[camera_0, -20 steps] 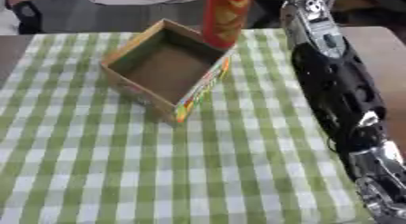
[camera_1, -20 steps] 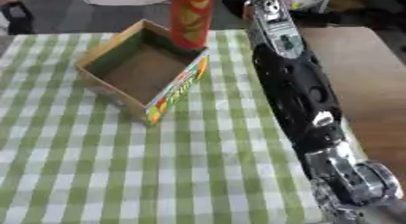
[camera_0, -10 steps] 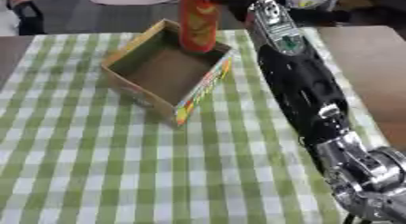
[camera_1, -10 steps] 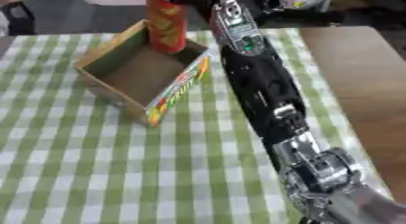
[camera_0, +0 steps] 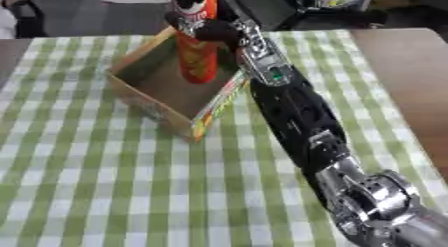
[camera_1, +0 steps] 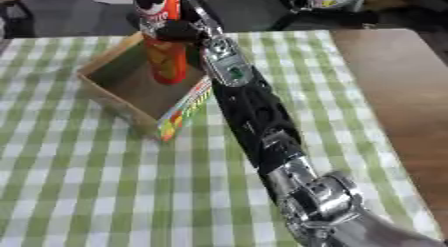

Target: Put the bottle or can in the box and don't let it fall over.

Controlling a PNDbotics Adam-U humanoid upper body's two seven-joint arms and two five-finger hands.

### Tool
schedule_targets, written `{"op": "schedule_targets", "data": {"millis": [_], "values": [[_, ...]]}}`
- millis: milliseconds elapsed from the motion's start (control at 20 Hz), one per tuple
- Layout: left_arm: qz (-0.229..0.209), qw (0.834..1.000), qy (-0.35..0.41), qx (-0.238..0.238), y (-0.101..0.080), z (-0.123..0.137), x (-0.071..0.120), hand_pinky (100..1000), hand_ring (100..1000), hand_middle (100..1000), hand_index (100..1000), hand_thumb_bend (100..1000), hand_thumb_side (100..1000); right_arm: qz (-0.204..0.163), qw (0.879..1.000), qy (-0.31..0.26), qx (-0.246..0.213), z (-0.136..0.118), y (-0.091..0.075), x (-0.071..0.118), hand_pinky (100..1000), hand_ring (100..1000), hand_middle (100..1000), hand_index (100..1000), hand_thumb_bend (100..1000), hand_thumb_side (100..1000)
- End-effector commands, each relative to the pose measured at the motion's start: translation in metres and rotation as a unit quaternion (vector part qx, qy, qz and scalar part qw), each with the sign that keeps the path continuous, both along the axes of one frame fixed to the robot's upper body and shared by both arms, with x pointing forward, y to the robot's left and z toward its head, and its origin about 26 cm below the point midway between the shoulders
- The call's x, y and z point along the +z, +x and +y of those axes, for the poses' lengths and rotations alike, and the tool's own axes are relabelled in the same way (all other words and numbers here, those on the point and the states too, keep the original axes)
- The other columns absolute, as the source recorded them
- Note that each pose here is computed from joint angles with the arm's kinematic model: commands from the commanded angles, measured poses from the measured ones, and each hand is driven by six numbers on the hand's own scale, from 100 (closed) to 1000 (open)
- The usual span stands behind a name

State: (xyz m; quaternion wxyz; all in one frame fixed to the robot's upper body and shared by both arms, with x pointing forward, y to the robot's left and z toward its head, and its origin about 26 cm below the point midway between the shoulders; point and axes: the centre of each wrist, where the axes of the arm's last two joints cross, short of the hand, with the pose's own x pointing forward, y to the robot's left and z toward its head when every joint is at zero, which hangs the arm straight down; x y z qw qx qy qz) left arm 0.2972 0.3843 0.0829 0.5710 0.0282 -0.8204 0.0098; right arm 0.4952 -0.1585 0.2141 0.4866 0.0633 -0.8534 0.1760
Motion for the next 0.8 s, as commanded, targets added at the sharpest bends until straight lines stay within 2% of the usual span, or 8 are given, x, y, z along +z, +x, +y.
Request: {"op": "schedule_targets", "data": {"millis": [50, 100, 150, 200, 250, 350, 600, 800], "values": [[-0.016, 1.000, 0.009, -0.004, 0.002, 0.001, 0.011, 1000, 1000, 1000, 778, 183, 763, -0.029, 1.000, -0.005, 0.002, 0.004, 0.000, 0.012, 549, 643, 936, 467, 249, 100], [-0.016, 1.000, 0.009, -0.004, 0.002, 0.001, 0.012, 1000, 1000, 1000, 778, 183, 762, -0.031, 0.999, -0.014, 0.009, 0.004, 0.000, 0.011, 772, 874, 1000, 707, 156, 100], [-0.017, 1.000, 0.009, -0.004, 0.002, 0.001, 0.012, 1000, 1000, 1000, 778, 182, 762, -0.035, 0.999, -0.027, 0.020, 0.005, 0.000, 0.010, 852, 974, 1000, 799, 256, 100], [-0.017, 1.000, 0.009, -0.004, 0.002, 0.001, 0.012, 1000, 1000, 1000, 778, 182, 762, -0.041, 0.998, -0.045, 0.033, 0.004, 0.000, 0.011, 985, 1000, 1000, 964, 589, 100], [-0.017, 1.000, 0.009, -0.003, 0.002, 0.001, 0.012, 1000, 1000, 1000, 779, 183, 762, -0.046, 0.996, -0.067, 0.045, 0.003, 0.000, 0.012, 1000, 1000, 1000, 1000, 655, 100], [-0.016, 1.000, 0.010, -0.002, 0.001, 0.002, 0.011, 1000, 1000, 1000, 779, 183, 763, -0.050, 0.989, -0.116, 0.072, 0.001, 0.000, 0.013, 1000, 1000, 1000, 1000, 720, 119], [-0.014, 1.000, 0.009, -0.002, 0.001, 0.002, 0.011, 1000, 1000, 1000, 779, 182, 762, -0.041, 0.978, -0.181, 0.097, -0.007, 0.000, 0.016, 1000, 1000, 1000, 1000, 644, 369], [-0.013, 1.000, 0.010, -0.001, 0.000, 0.002, 0.010, 1000, 1000, 1000, 779, 180, 762, -0.044, 0.977, -0.184, 0.097, -0.009, -0.001, 0.022, 1000, 1000, 1000, 1000, 637, 356]]}}
